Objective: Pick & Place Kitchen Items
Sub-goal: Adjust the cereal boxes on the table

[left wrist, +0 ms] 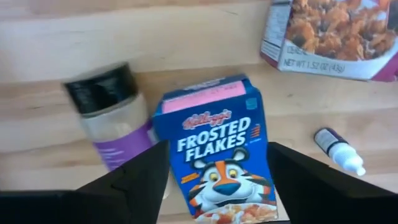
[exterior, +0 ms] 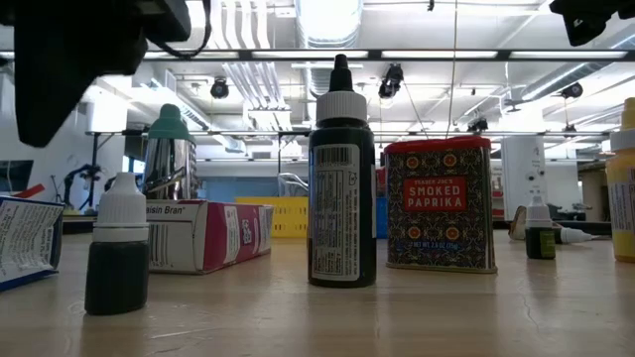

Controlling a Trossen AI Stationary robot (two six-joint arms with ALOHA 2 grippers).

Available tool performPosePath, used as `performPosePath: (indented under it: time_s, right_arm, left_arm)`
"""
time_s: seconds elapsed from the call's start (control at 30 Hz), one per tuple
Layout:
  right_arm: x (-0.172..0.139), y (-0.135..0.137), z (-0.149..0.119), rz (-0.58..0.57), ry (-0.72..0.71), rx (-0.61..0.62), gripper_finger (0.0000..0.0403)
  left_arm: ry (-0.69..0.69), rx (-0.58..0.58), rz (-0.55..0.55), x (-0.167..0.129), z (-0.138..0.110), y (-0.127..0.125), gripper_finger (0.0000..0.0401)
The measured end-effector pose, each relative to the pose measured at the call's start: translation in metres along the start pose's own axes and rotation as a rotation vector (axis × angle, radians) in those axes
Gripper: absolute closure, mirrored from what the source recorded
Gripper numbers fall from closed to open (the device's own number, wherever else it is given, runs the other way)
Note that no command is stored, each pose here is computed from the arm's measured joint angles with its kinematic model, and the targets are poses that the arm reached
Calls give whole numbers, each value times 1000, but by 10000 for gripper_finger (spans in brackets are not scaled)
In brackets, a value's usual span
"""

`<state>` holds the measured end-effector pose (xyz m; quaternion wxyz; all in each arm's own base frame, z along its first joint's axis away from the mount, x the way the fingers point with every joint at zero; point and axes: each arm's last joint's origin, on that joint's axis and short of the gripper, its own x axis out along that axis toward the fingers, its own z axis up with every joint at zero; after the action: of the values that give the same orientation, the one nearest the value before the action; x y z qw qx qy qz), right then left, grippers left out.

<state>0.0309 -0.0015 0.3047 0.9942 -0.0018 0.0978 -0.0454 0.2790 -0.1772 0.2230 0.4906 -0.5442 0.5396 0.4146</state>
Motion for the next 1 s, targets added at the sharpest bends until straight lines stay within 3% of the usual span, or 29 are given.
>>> performPosePath:
  time_s: [0.17, 0.47, 1.0]
  right_arm:
    - [0, 0, 0, 0, 0, 0, 394]
    - [0, 0, 0, 0, 0, 0, 394]
    - [0, 0, 0, 0, 0, 0, 394]
  left_arm:
    - [38, 6, -68, 11, 0, -4, 95]
    - [129, 9, 3, 18, -1, 2, 56]
    - [105, -15, -25, 32, 4, 6, 52]
